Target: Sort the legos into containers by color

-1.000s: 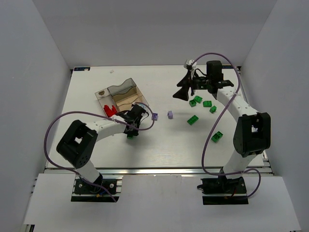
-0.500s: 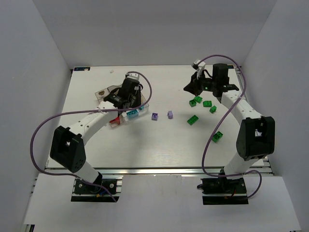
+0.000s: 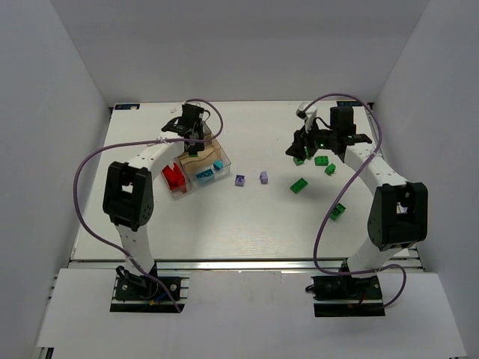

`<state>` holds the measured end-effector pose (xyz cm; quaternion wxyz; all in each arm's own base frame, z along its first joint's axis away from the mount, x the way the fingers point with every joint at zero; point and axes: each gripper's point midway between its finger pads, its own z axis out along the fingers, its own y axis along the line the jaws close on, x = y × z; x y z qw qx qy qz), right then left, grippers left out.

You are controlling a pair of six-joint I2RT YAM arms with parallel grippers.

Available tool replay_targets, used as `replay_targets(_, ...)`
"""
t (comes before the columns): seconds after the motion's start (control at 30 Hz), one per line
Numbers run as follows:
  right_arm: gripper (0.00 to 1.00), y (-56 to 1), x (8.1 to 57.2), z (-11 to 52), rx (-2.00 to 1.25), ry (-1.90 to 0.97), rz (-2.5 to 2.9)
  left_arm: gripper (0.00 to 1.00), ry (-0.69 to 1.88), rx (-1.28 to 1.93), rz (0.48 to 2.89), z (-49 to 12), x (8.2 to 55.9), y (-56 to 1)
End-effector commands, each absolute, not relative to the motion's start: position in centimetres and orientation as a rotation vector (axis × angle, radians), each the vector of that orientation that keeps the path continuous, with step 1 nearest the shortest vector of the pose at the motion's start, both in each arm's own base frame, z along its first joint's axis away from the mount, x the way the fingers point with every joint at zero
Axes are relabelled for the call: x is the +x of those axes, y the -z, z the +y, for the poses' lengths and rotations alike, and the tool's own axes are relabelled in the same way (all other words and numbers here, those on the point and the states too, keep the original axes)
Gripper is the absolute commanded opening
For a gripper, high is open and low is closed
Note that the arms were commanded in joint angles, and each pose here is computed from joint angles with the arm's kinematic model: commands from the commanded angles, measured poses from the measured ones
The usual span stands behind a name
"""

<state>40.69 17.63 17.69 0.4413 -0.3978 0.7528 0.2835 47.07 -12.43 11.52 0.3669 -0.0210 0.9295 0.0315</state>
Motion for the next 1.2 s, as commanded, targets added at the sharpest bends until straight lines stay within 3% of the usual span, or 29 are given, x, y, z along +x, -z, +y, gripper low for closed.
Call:
replay_targets(0.0,0.56,-19.2,39.9,17.5,-1.053,-0.679,1.813,0.24,-0.103,-0.075,2.339,-11.4,48.4,-14.0)
replay_targets(0.03,0.59,-19.0,39.9,17.3,-1.054,-0.678,1.818,0.3,-0.104,-0.071,2.347,-11.4,48.4,-13.8)
replay_targets(0.07,0.68,-18.7,39.6,17.3,-1.068,-0.68,1.828,0.42,-0.1,-0.068,2.352,-11.5,48.3,-13.6)
replay_targets(0.13,0.84,-18.2,39.5,17.2,-1.077,-0.679,1.847,0.55,-0.104,-0.067,2.356,-11.4,48.2,-13.5)
replay_targets(0.23,0.89,-17.7,39.1,16.9,-1.112,-0.681,1.855,0.66,-0.117,-0.091,2.351,-10.7,48.1,-13.6)
replay_targets(0.5,0.86,-16.1,36.8,16.4,-1.361,-0.672,1.758,0.68,-0.111,-0.151,2.333,-9.6,47.5,-14.8)
replay_targets(0.63,0.84,-13.6,33.8,14.6,-1.772,-0.552,1.486,0.28,0.016,-0.15,2.279,-10.8,46.5,-17.4)
replay_targets(0.7,0.89,-12.4,33.0,13.4,-1.936,-0.467,1.371,0.25,0.112,-0.147,2.262,-11.6,45.2,-18.5)
replay_targets(0.8,0.89,-11.0,33.0,12.5,-2.088,-0.451,1.254,0.36,0.196,-0.163,2.252,-12.0,42.7,-19.2)
replay_targets(0.87,0.89,-10.3,32.5,12.1,-2.16,-0.511,1.219,0.56,0.25,-0.182,2.246,-12.2,41.2,-19.7)
replay_targets(0.97,0.89,-9.0,34.4,11.9,-2.212,-0.493,1.208,0.68,0.327,-0.195,2.214,-12.3,38.6,-20.6)
replay_targets(1.17,0.89,-6.9,36.8,11.4,-2.312,-0.431,1.16,0.72,0.41,-0.278,2.184,-11.5,33.7,-21.3)
